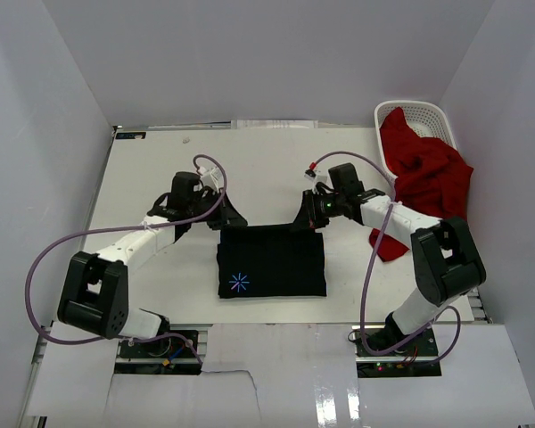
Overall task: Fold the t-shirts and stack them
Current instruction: Smooth out wrinkles on the folded tshirt
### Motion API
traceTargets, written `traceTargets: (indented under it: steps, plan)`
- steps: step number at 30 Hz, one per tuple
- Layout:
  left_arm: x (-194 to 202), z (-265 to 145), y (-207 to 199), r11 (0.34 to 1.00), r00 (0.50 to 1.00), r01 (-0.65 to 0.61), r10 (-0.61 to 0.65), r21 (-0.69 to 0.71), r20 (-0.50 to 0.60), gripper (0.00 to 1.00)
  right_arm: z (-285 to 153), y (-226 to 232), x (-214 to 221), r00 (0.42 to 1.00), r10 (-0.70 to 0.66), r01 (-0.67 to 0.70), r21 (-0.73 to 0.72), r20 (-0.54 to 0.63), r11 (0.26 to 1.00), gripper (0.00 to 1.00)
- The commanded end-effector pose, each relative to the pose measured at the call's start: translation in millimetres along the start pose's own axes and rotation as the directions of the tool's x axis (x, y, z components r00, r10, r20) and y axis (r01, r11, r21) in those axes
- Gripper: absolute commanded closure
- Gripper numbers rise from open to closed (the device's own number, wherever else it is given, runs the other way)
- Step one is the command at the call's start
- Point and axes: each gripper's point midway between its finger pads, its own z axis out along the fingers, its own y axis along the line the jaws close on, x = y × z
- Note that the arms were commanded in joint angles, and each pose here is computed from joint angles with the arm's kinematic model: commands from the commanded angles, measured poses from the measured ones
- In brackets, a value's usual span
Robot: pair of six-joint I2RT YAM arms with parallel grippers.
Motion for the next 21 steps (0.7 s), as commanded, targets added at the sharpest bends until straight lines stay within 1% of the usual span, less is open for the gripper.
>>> traceTargets:
  steps: [1, 5, 6, 7, 10, 13, 14, 15, 16, 17, 18, 19, 21]
  plan:
    - [7.4, -6.9, -41.6, 0.96, 0.987, -0.16, 0.164, 0.228, 0.002, 1.0, 7.1, 23.9, -4.0, 0.999, -0.045, 0.046, -0.123, 0.013, 0.991, 0.92]
    - [21.7, -6.4, -53.6, 0.918, 0.974, -0.209, 0.225, 0.338, -0.007, 1.0, 17.8, 21.6, 10.8, 1.0, 0.001, -0.006, -0.162, -0.03, 0.987, 0.92]
    - [24.6, -4.5, -54.8, 0.913, 0.975, -0.203, 0.223, 0.353, -0.018, 1.0, 20.7, 22.5, 9.1, 1.0, -0.008, 0.004, -0.176, -0.023, 0.984, 0.92]
    - [29.0, -4.1, -59.7, 0.906, 0.974, -0.193, 0.222, 0.377, -0.035, 1.0, 24.4, 21.5, 12.7, 0.999, 0.009, -0.016, -0.188, -0.039, 0.982, 0.92]
    - [36.3, 1.1, -66.4, 0.901, 0.973, -0.182, 0.223, 0.395, -0.059, 1.0, 33.4, 23.3, 15.8, 0.998, 0.022, -0.034, -0.219, -0.056, 0.975, 0.92]
    - [50.0, 4.0, -70.7, 0.902, 0.971, -0.176, 0.225, 0.394, -0.082, 1.0, 44.1, 33.0, 20.9, 0.996, 0.012, -0.036, -0.27, -0.089, 0.962, 0.92]
    - [57.8, 6.3, -74.3, 0.906, 0.97, -0.173, 0.224, 0.387, -0.091, 1.0, 47.0, 39.4, 25.5, 0.994, 0.016, -0.048, -0.293, -0.111, 0.955, 0.92]
    - [69.0, 7.6, -70.3, 0.914, 0.971, -0.158, 0.213, 0.373, -0.111, 1.0, 49.6, 42.8, 24.6, 0.994, 0.006, -0.039, -0.308, -0.106, 0.951, 0.92]
    - [79.6, 7.1, -75.2, 0.911, 0.967, -0.165, 0.225, 0.377, -0.119, 1.0, 52.9, 43.1, 26.9, 0.993, 0.008, -0.044, -0.315, -0.114, 0.948, 0.92]
    - [84.2, 9.5, -72.1, 0.922, 0.97, -0.161, 0.214, 0.353, -0.115, 1.0, 55.2, 48.2, 30.0, 0.992, 0.015, -0.057, -0.331, -0.129, 0.942, 0.92]
    - [98.8, 10.6, -61.1, 0.938, 0.972, -0.136, 0.189, 0.32, -0.139, 1.0, 57.4, 50.5, 28.4, 0.993, 0.005, -0.046, -0.344, -0.12, 0.938, 0.92]
    - [101.7, 7.8, -66.0, 0.927, 0.974, -0.156, 0.202, 0.34, -0.105, 1.0, 61.1, 51.8, 31.7, 0.991, 0.004, -0.051, -0.353, -0.132, 0.934, 0.92]
    - [112.2, 4.3, -59.3, 0.941, 0.987, -0.087, 0.127, 0.327, -0.103, 1.0, 64.0, 54.7, 32.0, 0.99, 0.01, -0.06, -0.364, -0.138, 0.93, 0.92]
